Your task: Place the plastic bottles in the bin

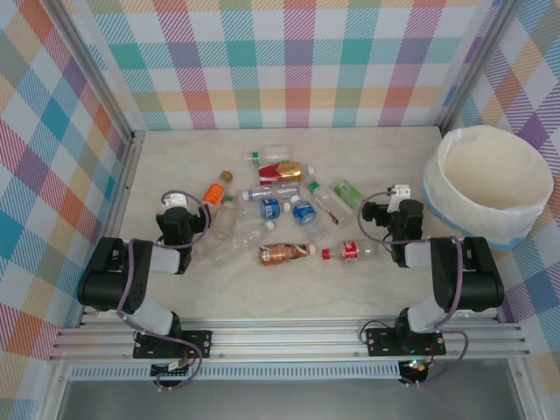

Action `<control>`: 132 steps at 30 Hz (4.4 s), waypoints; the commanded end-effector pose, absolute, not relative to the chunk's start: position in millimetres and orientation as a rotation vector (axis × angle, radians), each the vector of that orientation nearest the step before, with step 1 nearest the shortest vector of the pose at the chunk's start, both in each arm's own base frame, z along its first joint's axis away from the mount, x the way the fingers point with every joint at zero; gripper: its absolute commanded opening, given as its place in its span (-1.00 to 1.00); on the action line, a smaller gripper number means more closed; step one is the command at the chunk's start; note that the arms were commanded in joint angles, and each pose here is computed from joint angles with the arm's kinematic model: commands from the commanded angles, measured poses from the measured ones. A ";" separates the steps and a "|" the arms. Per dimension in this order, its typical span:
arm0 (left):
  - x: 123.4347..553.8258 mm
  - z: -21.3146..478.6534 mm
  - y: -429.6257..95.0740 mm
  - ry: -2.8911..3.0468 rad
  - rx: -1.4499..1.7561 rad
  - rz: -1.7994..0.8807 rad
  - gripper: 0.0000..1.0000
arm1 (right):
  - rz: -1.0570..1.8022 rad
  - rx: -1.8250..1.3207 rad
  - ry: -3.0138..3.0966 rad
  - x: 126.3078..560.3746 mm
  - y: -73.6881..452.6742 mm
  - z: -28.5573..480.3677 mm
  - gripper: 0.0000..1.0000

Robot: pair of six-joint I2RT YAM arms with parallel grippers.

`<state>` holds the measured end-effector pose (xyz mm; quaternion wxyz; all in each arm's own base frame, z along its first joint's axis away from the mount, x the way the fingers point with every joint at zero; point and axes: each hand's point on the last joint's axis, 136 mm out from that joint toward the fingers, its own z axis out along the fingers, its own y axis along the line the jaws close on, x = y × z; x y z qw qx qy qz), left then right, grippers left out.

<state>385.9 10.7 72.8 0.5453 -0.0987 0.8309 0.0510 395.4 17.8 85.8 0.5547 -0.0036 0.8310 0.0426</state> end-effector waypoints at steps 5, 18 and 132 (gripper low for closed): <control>392.5 83.2 8.2 1.938 -0.212 0.119 1.00 | 0.111 -0.020 1.942 397.6 19.0 92.1 0.99; 392.5 83.2 8.2 1.938 -0.212 0.119 1.00 | 0.116 -0.019 1.943 397.8 19.1 91.8 0.99; 288.1 113.1 -18.1 2.227 -0.994 -0.491 1.00 | 0.259 -0.108 1.815 354.0 81.9 391.7 0.05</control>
